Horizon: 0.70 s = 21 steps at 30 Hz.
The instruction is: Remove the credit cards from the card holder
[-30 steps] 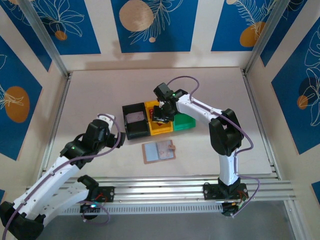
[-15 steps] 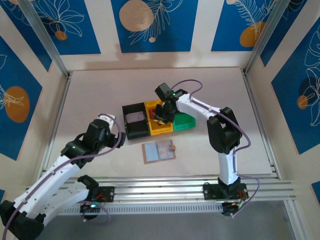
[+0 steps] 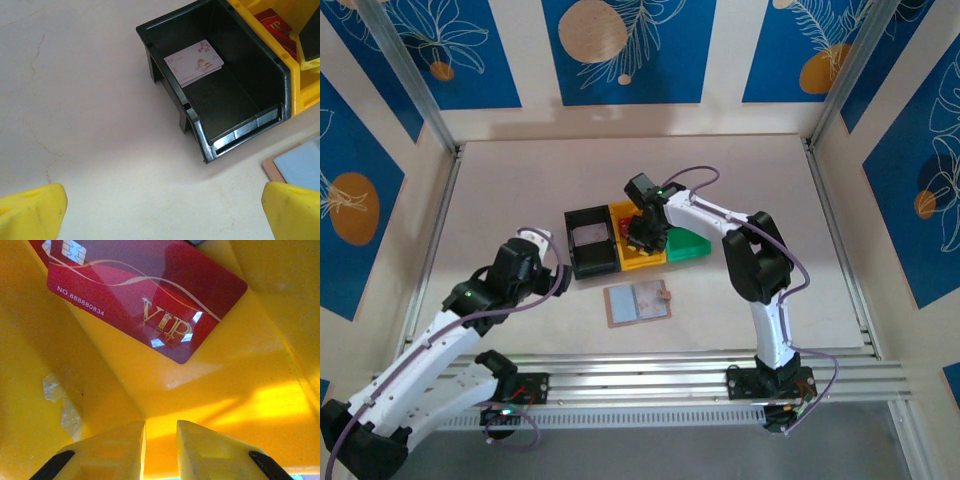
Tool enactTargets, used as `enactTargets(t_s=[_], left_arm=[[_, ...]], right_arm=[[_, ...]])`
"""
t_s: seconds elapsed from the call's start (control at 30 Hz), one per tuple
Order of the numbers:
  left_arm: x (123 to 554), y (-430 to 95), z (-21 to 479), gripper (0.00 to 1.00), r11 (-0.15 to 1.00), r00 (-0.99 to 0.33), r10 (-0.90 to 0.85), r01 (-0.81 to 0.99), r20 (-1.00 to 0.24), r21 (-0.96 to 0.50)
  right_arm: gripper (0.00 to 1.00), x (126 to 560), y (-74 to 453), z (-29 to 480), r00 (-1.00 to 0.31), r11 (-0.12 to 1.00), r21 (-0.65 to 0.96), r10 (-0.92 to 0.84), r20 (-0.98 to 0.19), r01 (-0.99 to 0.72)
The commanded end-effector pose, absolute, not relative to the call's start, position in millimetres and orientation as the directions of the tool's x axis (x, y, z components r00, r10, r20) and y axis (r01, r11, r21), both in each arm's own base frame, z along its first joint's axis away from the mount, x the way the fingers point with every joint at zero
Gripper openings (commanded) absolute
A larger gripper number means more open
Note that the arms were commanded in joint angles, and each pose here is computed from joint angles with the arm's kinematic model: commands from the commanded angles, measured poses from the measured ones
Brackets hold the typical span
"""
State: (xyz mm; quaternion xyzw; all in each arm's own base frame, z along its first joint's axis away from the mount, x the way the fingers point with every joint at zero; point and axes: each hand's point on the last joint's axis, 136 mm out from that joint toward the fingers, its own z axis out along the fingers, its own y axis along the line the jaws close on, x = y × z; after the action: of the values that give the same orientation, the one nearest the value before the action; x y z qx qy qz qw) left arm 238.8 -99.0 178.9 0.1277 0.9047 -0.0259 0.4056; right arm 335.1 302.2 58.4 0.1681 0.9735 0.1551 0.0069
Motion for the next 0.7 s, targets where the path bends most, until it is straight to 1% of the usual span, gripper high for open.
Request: enactTargets(t_s=[0.0,0.17,0.37,0.47,0.67], left_arm=[[239.7,-99.3,177.6,1.00,0.963,-0.640,0.217,0.262,-0.737,0.056],[239.5,-99.4,177.4,1.00,0.963,-0.641,0.219,0.263,-0.736,0.057],[239.5,-99.9,176.9,1.00,0.963,-0.642,0.219,0.265,-0.734,0.056],[239.5,-100.1,176.3,1.00,0.962,-0.644,0.220,0.266,-0.733,0.056],[239.7,-100.3,175.7,1.00,0.962,-0.645,0.223,0.267,-0.731,0.057]], right_arm=[[0.25,330.6,305.0,53.0,-0.934,0.897,0.264,0.353,0.057,0.355],[0.24,331.2,306.3,44.7,-0.927,0.896,0.239,0.372,0.053,0.374],[0.24,336.6,302.4,38.2,-0.922,0.900,0.209,0.387,0.013,0.382],[0.24,340.5,299.5,32.0,-0.926,0.913,0.173,0.376,-0.013,0.368],[0.24,343.0,301.2,12.8,-0.937,0.928,0.139,0.350,-0.010,0.345]])
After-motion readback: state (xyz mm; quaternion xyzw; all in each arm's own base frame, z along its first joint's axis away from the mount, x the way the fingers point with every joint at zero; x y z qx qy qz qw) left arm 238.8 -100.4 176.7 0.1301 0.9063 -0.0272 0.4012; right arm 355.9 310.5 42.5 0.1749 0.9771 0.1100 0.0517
